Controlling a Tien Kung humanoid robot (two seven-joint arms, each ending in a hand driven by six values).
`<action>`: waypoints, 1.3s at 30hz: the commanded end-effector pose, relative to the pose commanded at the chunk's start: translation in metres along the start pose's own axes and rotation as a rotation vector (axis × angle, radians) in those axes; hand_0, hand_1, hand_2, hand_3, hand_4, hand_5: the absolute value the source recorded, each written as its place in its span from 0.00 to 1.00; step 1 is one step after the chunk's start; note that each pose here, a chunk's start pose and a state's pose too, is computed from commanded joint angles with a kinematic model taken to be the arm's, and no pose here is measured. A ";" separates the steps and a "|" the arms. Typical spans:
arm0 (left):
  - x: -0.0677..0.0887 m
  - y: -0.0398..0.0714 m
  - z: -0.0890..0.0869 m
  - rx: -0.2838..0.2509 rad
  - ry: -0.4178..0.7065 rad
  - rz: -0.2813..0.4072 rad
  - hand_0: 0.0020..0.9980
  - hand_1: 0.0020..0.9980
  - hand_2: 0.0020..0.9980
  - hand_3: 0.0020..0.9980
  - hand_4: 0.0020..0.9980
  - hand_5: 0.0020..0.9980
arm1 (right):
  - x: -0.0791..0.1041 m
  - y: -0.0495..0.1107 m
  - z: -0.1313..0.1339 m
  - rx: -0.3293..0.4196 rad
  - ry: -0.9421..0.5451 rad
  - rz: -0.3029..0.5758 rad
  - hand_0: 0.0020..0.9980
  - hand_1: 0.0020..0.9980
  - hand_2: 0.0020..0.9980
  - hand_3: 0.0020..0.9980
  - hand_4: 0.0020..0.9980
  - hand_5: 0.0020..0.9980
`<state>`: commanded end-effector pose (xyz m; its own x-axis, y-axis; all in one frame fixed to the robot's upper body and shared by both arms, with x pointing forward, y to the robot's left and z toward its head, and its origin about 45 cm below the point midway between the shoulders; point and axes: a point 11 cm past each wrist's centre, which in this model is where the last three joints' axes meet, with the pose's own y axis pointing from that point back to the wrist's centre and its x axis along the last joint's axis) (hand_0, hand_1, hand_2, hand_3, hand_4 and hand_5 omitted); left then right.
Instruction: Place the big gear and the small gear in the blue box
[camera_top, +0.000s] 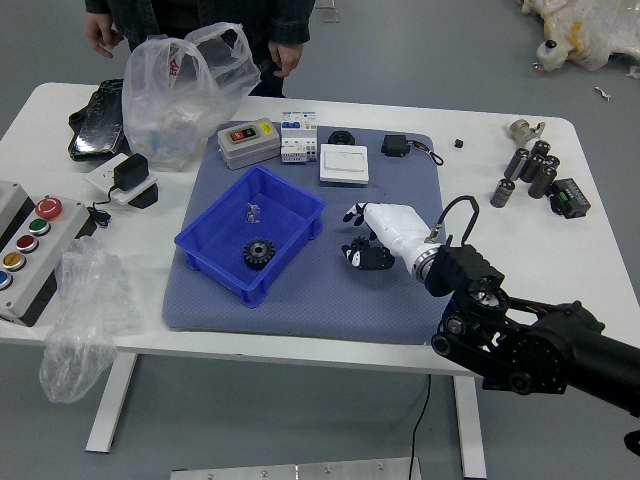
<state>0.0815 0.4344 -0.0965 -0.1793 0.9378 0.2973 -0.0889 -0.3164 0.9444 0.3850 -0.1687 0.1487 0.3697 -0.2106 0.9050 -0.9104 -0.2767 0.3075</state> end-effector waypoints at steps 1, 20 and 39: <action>0.000 0.000 0.000 0.000 0.000 0.000 0.61 0.56 0.55 0.65 0.73 0.38 | 0.000 0.000 0.001 -0.002 0.001 -0.002 0.32 0.50 0.69 0.71 0.63 0.30; 0.000 0.000 0.002 -0.009 0.002 0.000 0.61 0.56 0.55 0.65 0.73 0.38 | -0.009 0.002 0.008 -0.032 0.027 -0.049 0.32 0.50 0.71 0.71 0.47 0.28; -0.001 0.000 0.003 -0.016 0.003 -0.001 0.61 0.56 0.55 0.65 0.73 0.38 | -0.007 0.001 0.007 -0.037 0.054 -0.033 0.31 0.47 0.39 0.62 0.27 0.04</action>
<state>0.0846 0.4337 -0.0963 -0.1824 0.9376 0.2960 -0.1047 -0.3178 0.9423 0.3827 -0.1739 0.1408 0.3898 -0.1512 0.9084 -0.9046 -0.2478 0.3469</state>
